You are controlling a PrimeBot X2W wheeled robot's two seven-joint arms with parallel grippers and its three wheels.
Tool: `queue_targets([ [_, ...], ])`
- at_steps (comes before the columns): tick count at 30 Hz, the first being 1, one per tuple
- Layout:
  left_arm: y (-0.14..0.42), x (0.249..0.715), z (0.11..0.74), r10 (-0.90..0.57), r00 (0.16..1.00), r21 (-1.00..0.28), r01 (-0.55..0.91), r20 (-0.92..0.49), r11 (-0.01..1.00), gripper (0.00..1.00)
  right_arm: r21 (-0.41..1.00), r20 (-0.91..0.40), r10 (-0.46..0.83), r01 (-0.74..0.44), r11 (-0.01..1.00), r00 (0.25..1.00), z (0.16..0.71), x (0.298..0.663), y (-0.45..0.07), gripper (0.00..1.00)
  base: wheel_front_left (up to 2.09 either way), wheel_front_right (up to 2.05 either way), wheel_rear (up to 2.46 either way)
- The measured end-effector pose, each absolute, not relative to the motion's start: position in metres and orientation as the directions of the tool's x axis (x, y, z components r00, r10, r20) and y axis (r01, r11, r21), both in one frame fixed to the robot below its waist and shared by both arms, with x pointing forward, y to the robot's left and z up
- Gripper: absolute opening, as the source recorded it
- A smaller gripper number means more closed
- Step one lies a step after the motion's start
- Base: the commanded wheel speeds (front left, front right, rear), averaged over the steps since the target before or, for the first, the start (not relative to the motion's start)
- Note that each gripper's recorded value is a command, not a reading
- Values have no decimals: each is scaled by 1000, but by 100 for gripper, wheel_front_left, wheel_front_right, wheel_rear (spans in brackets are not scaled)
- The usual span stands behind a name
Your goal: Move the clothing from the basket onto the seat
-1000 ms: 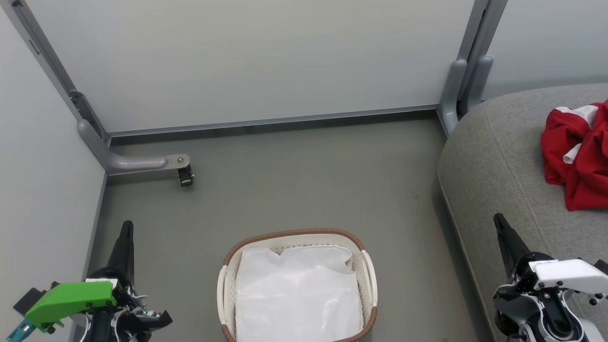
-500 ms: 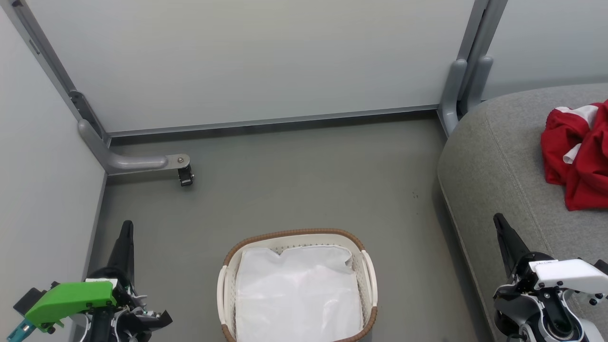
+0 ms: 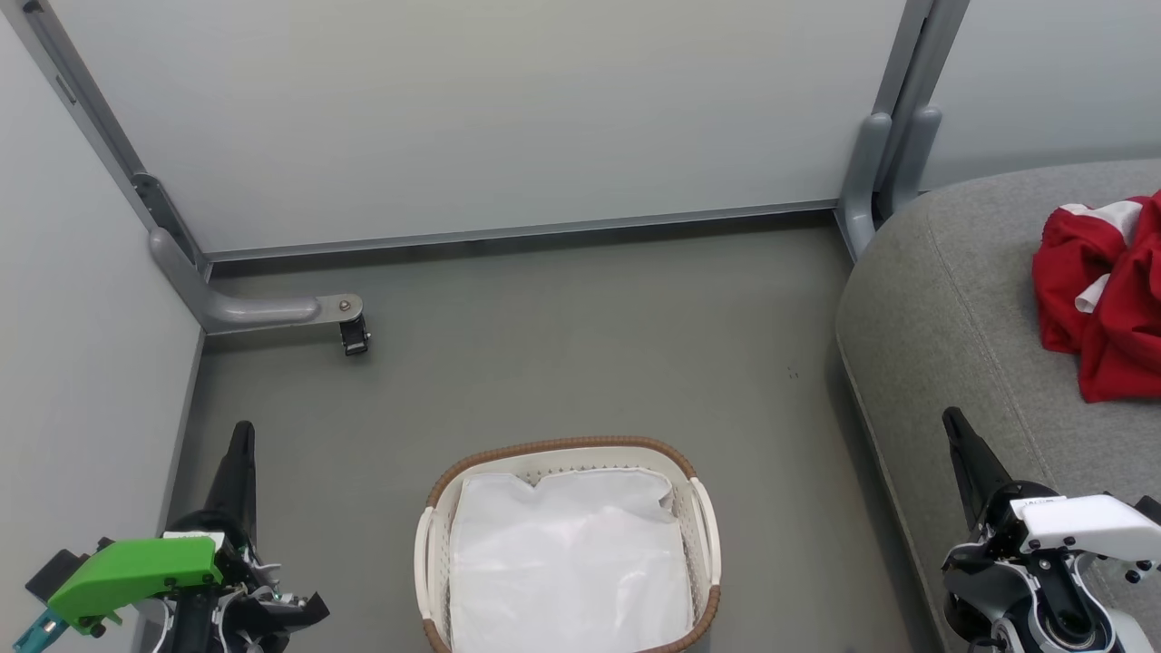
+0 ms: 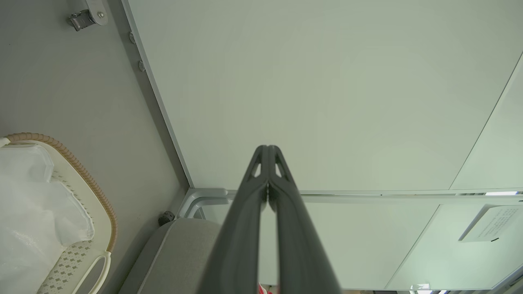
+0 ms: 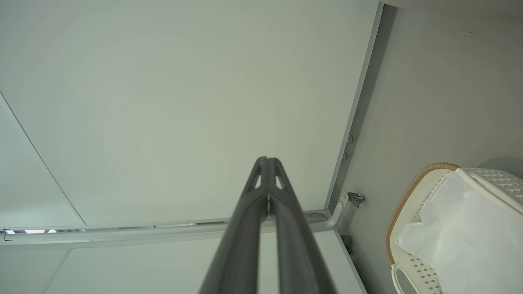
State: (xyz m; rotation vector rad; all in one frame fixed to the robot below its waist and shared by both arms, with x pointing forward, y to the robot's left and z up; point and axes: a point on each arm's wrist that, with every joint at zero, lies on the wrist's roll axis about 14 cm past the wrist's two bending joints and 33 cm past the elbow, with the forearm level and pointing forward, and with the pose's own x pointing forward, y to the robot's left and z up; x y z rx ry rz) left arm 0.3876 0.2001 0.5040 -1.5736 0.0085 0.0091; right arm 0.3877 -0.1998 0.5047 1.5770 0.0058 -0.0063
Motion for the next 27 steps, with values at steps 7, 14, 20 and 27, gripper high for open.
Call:
queue_targets([
  [7,200,388,504,1,1000,-1000,-11,-11,-3,0,1000,-8,-1,8,-6,1000,505,388,-200,0,0,0,0],
  [14,200,388,504,0,1000,-1000,-11,-11,-3,0,1000,-8,0,8,-6,1000,505,388,-200,0,0,0,0],
  [20,200,388,504,0,1000,-1000,-11,-11,-3,0,1000,-8,0,8,-6,1000,505,388,-200,0,0,0,0],
  [27,200,388,504,0,1000,-1000,-11,-11,-3,0,1000,-8,0,8,-7,1000,505,388,-200,0,0,0,0],
])
